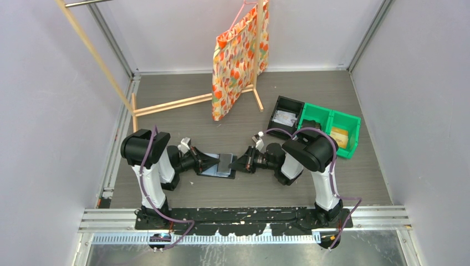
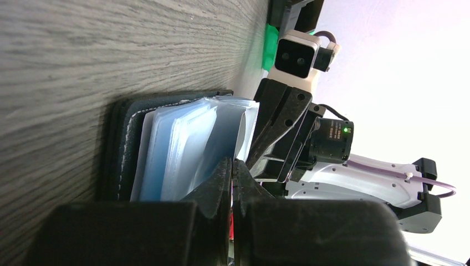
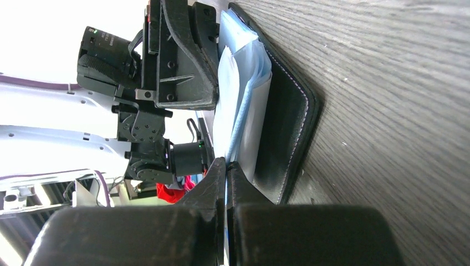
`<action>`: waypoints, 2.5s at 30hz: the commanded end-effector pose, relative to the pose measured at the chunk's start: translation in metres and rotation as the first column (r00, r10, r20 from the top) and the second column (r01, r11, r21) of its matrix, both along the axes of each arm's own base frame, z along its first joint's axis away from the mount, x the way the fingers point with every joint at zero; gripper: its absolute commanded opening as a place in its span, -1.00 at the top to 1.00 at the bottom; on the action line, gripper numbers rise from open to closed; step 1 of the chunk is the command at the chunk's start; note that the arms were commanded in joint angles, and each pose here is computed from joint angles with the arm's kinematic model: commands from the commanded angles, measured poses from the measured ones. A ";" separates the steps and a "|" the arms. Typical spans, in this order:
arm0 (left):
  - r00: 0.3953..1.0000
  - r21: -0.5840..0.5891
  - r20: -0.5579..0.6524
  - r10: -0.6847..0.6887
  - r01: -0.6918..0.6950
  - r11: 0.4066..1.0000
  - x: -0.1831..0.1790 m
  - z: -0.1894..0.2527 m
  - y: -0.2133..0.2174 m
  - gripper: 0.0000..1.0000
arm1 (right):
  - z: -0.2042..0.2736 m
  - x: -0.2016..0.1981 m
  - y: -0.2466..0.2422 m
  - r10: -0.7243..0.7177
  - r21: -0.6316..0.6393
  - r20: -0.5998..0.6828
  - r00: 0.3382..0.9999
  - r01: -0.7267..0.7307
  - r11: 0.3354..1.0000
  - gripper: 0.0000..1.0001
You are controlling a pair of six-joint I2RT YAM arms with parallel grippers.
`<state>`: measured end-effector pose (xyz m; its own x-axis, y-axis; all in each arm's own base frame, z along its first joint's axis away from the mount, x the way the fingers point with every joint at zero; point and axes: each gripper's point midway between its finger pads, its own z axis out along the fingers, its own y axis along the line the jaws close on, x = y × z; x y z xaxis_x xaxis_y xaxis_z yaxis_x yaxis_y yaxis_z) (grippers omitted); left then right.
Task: Take the credit cards out of the card holder
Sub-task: Remove the credit card from the card holder, then place the credit card in the storage box.
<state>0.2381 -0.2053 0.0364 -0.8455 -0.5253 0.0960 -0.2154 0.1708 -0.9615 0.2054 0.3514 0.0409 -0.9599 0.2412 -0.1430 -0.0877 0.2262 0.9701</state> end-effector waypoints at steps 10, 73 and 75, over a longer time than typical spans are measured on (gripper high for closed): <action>0.999 0.001 0.011 0.034 -0.034 0.999 0.002 0.003 0.011 0.99 | 0.007 0.004 -0.010 -0.006 0.022 0.035 0.999 0.005 1.000 0.98; 0.982 0.047 0.188 -0.008 0.000 0.999 -0.007 0.063 0.016 0.99 | 0.090 0.025 0.004 0.001 0.125 -0.004 1.000 -0.001 0.992 -0.15; 0.982 0.084 0.189 -0.010 -0.006 0.996 -0.007 0.063 0.018 0.99 | 0.090 0.021 0.011 0.019 0.149 -0.005 1.000 -0.018 0.989 -0.15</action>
